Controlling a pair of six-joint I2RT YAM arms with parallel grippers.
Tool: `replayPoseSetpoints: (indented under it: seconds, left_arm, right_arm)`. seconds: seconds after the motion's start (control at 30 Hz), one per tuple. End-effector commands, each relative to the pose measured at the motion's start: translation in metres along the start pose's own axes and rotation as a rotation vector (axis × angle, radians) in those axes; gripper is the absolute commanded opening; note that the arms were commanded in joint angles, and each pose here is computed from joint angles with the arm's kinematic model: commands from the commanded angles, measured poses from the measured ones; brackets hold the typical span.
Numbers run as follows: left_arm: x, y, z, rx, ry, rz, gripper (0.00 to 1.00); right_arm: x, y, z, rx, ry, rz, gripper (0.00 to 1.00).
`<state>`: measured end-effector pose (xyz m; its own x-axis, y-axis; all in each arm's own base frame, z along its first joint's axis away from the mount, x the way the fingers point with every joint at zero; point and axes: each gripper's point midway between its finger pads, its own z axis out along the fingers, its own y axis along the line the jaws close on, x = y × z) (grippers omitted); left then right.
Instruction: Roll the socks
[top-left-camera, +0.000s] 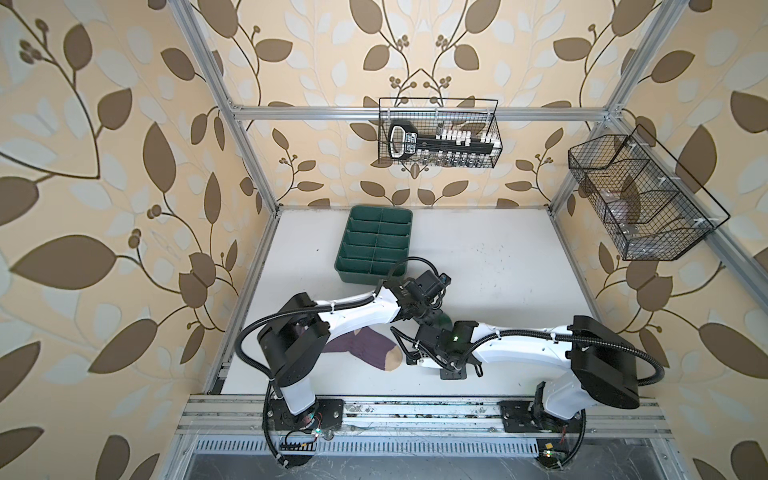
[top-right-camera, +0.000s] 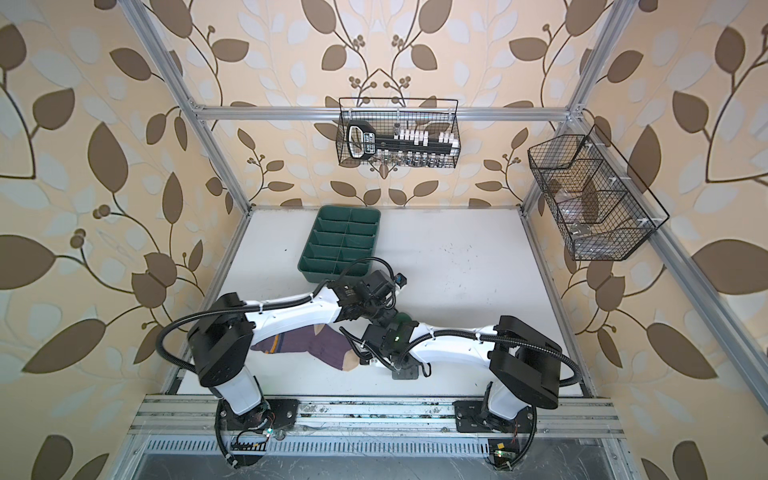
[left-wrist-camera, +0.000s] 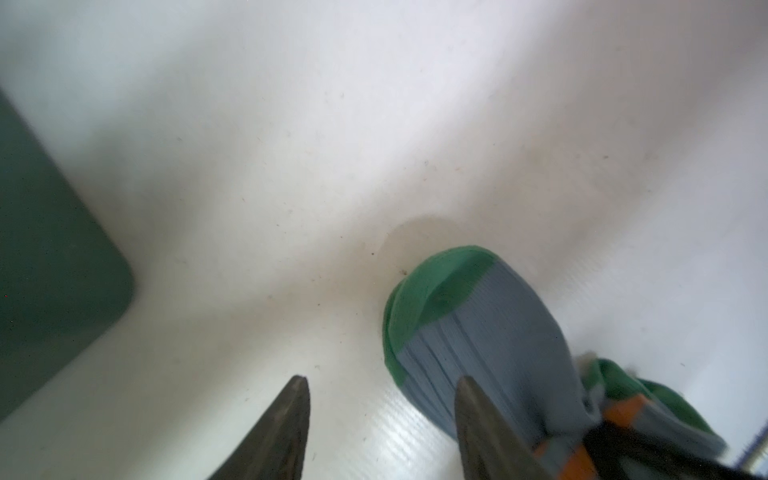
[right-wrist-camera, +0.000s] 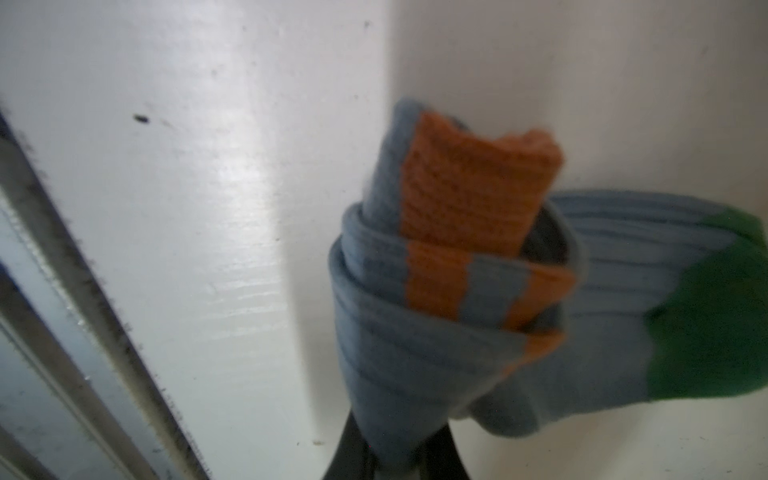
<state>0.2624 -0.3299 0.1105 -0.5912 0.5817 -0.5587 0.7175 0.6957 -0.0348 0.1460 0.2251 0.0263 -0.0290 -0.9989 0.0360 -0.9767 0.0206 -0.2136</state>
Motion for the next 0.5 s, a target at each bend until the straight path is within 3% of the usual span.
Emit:
replayPoseSetpoints:
  seconds: [0.0,0.07,0.2,0.37,0.47]
  left_arm:
    - [-0.011,0.005,-0.041,0.006,-0.08,0.046,0.6]
    - [-0.019,0.014,-0.062,-0.022,-0.13,0.04,0.59]
    - [-0.038,0.051,-0.139,-0.176,-0.322,0.008,0.59]
    - [-0.03,0.085,-0.26,-0.39,-0.585,0.059,0.77]
    - [-0.011,0.071,-0.295,-0.337,-0.615,0.185,0.84]
  right_arm:
    - [0.01,0.014,0.003,-0.078,0.057,-0.007,0.0]
    - [0.01,0.011,-0.001,-0.074,0.057,-0.007,0.0]
    - [0.007,0.01,-0.005,-0.103,0.038,-0.019,0.0]
    - [0.001,0.006,-0.008,-0.166,0.017,-0.002,0.0]
    - [0.0,0.008,-0.006,-0.213,0.008,0.001,0.0]
